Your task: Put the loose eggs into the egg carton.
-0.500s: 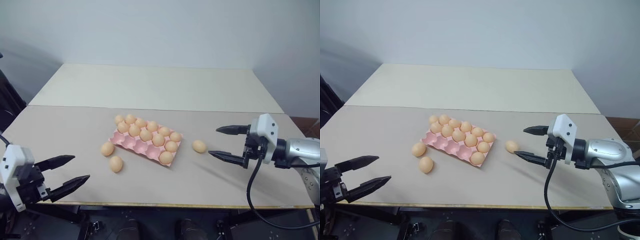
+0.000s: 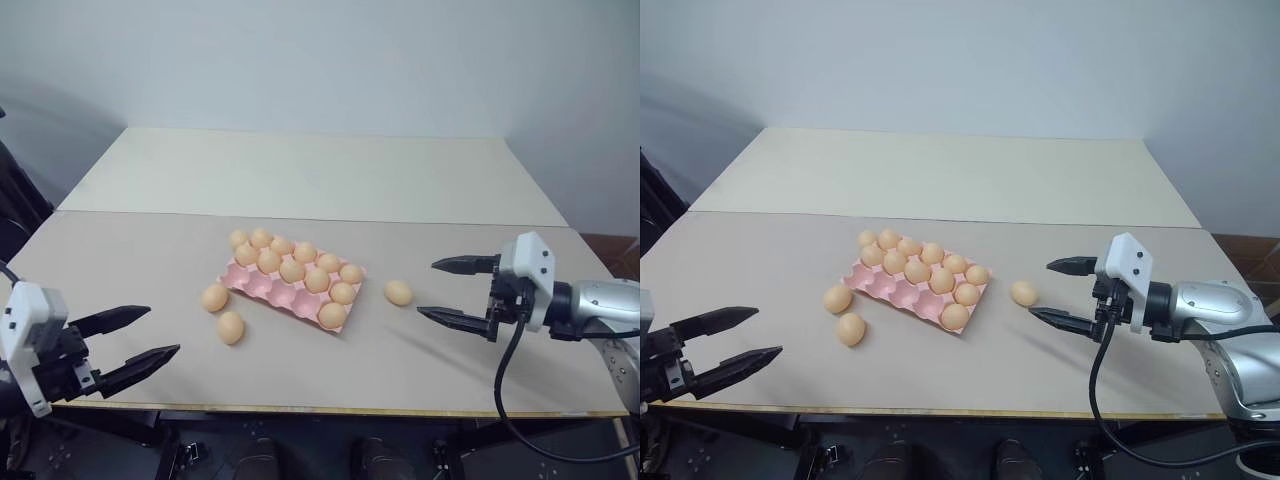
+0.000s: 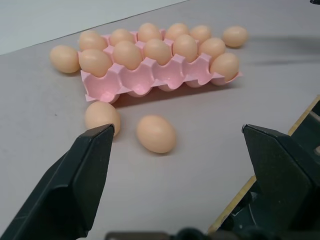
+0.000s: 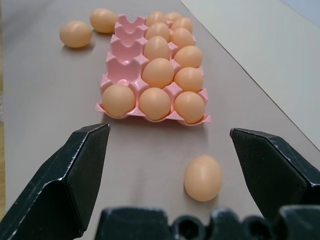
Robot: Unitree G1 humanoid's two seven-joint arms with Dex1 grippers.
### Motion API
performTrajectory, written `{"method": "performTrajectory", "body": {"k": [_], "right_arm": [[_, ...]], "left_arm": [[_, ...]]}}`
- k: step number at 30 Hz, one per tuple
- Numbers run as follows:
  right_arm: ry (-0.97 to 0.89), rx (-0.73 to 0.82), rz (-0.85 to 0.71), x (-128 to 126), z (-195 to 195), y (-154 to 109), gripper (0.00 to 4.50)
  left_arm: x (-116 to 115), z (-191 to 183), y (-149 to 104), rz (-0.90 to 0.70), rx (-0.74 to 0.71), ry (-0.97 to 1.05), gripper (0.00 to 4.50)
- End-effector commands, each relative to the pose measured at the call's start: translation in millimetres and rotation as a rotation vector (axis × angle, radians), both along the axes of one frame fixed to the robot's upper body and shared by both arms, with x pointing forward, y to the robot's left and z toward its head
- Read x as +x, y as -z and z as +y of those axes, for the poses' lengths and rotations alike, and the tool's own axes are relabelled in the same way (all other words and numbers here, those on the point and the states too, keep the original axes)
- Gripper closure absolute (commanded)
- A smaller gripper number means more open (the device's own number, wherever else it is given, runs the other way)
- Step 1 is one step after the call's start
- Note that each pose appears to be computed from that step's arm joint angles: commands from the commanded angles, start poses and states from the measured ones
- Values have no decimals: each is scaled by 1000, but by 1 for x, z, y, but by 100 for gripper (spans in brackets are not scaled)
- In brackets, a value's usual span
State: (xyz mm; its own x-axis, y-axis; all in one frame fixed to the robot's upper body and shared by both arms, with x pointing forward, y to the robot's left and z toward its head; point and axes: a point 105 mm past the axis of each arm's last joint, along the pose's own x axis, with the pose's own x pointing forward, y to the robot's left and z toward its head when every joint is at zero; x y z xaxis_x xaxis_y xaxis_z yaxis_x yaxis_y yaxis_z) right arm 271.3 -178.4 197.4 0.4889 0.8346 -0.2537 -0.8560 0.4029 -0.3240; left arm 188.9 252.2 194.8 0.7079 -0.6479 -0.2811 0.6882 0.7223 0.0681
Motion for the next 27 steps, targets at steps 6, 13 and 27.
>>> {"method": "performTrajectory", "body": {"k": [6,13,27], "right_arm": [[49,-196,-12,18,-10,9,0],[106,-218,7,56,16,36,0],[245,-226,-49,84,35,31,253]], "left_arm": [[1,-19,-3,-17,-3,103,4],[16,-24,-6,-27,-3,158,4],[18,-23,-8,-42,10,170,0]]}}
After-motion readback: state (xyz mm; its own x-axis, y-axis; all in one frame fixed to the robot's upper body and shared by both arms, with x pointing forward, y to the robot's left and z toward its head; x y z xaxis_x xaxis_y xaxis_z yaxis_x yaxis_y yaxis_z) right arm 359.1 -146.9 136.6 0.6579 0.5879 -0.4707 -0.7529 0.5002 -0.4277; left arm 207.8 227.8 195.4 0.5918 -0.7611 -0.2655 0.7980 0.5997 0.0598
